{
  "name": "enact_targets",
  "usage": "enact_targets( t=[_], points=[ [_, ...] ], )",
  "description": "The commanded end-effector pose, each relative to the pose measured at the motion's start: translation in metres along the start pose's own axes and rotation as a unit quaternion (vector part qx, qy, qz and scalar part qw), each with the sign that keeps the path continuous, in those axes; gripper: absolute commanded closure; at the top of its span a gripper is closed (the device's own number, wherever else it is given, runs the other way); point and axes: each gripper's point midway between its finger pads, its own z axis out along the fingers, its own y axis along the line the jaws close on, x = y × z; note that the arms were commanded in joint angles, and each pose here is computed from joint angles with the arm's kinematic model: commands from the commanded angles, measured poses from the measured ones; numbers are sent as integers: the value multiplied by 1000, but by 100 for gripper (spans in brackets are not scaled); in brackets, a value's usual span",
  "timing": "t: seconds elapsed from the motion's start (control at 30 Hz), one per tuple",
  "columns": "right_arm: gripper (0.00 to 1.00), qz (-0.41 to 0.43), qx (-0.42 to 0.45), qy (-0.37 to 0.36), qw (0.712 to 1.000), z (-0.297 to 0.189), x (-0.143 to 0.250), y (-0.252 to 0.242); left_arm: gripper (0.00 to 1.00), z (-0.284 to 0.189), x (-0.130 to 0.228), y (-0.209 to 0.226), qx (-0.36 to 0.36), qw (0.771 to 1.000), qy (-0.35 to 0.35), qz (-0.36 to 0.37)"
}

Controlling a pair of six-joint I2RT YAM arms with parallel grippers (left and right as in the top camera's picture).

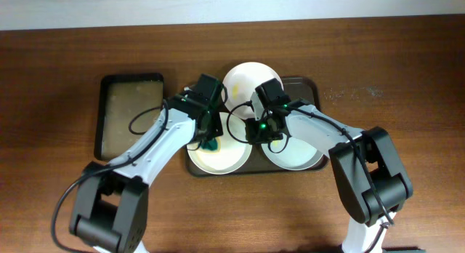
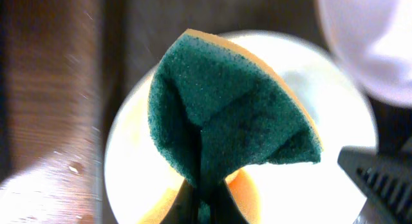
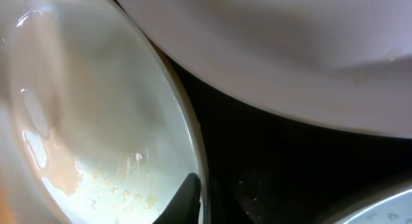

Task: Clean dirty plates on tray and stack at the side
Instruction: 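Scrub the white plate with the sponge in the left gripper, then move the sponge back to the water tray with the left gripper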

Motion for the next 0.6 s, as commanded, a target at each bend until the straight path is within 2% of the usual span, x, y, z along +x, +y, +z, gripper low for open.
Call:
enact_targets(
  t=[0.0,0.17,0.27,0.4,0.57],
  points=[
    [90,7,27,9,1000,6,7,-15,100,29,33,3,1,998,68,2],
    [90,7,33,7,999,6,7,-16,100,38,37,17,-30,997,67,4],
    [90,8,33,9,999,6,8,-17,100,38,30,44,-103,994,35,11],
    [90,8,33,9,999,6,8,-17,100,27,14,80,-206,978,-16,25],
    [90,7,33,9,999,6,8,-17,100,1,-11,77,-207,976,-60,16]
  ],
)
